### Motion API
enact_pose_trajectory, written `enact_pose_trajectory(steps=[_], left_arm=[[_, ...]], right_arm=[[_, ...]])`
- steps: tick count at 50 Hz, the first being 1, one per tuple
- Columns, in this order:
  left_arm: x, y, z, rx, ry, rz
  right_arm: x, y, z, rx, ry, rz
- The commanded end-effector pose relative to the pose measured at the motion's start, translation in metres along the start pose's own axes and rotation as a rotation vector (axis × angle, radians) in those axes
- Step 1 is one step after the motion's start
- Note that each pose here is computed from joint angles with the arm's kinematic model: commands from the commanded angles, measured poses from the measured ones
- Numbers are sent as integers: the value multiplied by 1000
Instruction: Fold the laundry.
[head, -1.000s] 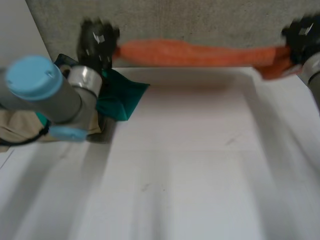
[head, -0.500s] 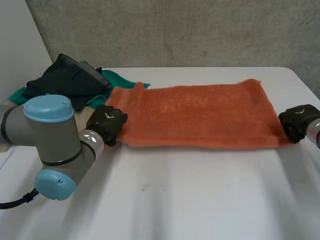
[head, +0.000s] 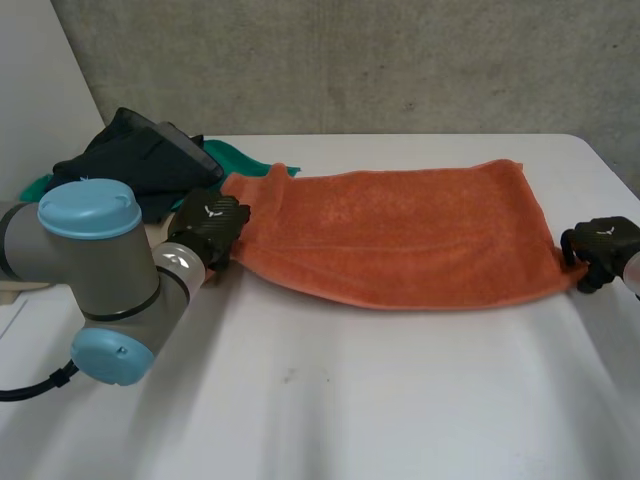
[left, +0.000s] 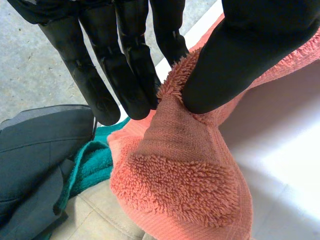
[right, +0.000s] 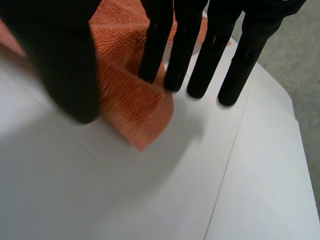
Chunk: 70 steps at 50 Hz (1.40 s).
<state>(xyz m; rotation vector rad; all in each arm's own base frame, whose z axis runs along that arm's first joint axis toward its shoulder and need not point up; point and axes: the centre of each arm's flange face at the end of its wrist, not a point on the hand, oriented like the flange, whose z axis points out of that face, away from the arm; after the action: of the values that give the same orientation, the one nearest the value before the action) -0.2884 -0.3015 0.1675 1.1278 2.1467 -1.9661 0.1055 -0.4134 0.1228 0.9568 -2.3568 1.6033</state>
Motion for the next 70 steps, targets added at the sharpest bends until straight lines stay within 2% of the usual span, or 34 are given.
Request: enact_pose_trajectory(steps=[1,7,12,15,20,24,27,31,34,38,44,48,56,61,66,70], left_arm=[[-3,-4,2,12,-9,-2],[-6,-16,-4,31,-19,3],[-20,-41,-27,48,-48,10],[-19,-44,-54,-39,-4,16],[-7,-36,-101,-237,127,26],[23,-22,-145,-402,302,59],[36,-21,-152,-407,349,87],[40,-21,-135,-352,329,108],[44,-17,-105,-297,295,136],[34,-12,-64,-248,210,170],[23,-7,-4,-161,62,201],[23,-6,20,-105,14,197],[24,-9,43,-8,-42,192],[21,-16,49,36,-84,184],[24,-22,45,56,-88,171],[23,-36,32,80,-91,155]], right_arm=[[9,-7,12,67,69,-78],[21,-22,-3,84,117,-89],[40,-46,-45,32,136,-109],[49,-43,-65,-51,123,-120],[50,-27,-117,-263,12,-209],[37,-17,-146,-358,-91,-319],[33,-11,-153,-377,-110,-367],[30,-6,-151,-371,-100,-371],[35,-3,-141,-344,-50,-352],[47,-2,-112,-288,41,-310],[35,-22,-68,-153,91,-308],[31,-23,-44,-107,126,-329],[26,-33,-4,22,228,-377],[28,-35,11,75,284,-358],[29,-39,12,89,306,-276],[33,-50,-6,102,301,-189]])
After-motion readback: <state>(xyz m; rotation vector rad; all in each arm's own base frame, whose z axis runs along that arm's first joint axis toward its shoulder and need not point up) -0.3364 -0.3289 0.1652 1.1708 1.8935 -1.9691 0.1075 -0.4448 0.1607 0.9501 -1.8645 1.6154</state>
